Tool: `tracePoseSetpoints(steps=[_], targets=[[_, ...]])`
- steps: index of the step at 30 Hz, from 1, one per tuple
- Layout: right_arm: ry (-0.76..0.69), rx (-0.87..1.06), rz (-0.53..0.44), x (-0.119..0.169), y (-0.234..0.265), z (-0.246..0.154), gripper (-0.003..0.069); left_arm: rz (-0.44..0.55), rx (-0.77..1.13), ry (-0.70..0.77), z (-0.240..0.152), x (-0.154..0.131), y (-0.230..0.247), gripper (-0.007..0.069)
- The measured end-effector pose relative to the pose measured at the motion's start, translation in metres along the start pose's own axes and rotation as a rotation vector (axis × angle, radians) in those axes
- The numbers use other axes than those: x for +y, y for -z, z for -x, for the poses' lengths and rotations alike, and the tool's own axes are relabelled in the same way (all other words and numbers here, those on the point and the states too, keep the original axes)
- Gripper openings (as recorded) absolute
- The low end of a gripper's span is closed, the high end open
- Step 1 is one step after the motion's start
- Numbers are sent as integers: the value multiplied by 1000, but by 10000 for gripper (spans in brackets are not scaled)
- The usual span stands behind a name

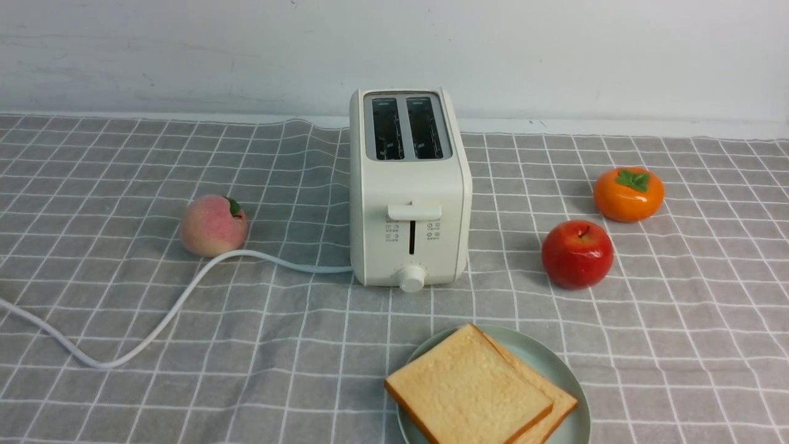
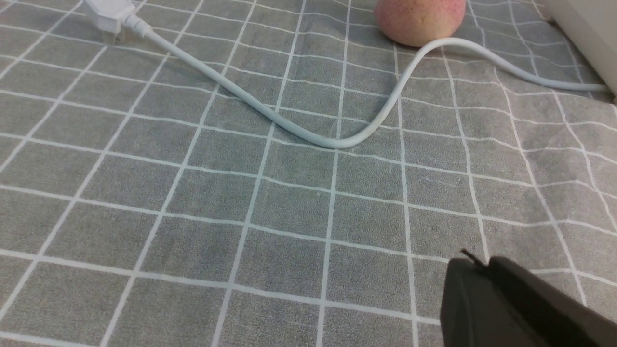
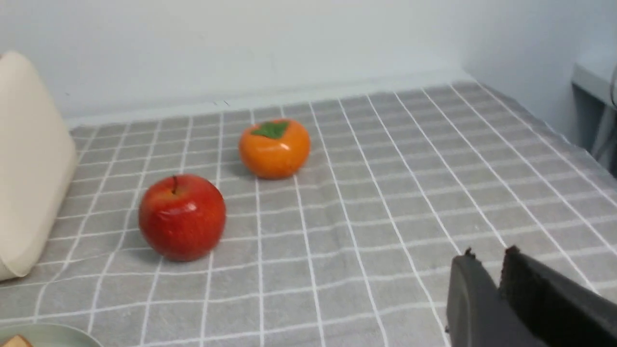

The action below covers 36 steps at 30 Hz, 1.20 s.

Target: Take toasted bread from bread machine on grey coffee table place on plate.

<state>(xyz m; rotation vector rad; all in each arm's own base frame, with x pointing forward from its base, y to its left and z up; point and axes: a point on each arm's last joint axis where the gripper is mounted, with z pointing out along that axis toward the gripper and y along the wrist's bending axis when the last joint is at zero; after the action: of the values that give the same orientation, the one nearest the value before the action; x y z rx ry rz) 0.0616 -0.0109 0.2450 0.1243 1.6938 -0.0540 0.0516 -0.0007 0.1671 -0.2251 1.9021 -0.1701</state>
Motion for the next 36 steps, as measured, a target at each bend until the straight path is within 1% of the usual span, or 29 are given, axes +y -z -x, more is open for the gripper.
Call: tracePoseSetpoints(steps=[1,2,4,6,11,14,16,19,22,36], targets=[[45,-29,19,1,0,-3,99,0,0,0,0,0,0,29],[45,-34,22,2,0,-3,99,0,0,0,0,0,0,29],[108,-65,44,3,0,-13,101,0,0,0,0,0,0,34],[115,-56,47,3,0,-20,104,0,0,0,0,0,0,36],[82,-26,51,3,-2,-36,106,0,0,0,0,0,0,38],[6,0,71,4,-1,-49,109,0,0,0,0,0,0,39],[-1,47,81,5,-2,-56,111,0,0,0,0,0,0,43],[31,131,103,7,-1,-66,114,0,0,0,0,0,0,49],[18,206,122,8,0,-73,118,0,0,0,0,0,0,52],[-12,185,131,9,2,-72,136,0,-2,0,0,0,0,66]])
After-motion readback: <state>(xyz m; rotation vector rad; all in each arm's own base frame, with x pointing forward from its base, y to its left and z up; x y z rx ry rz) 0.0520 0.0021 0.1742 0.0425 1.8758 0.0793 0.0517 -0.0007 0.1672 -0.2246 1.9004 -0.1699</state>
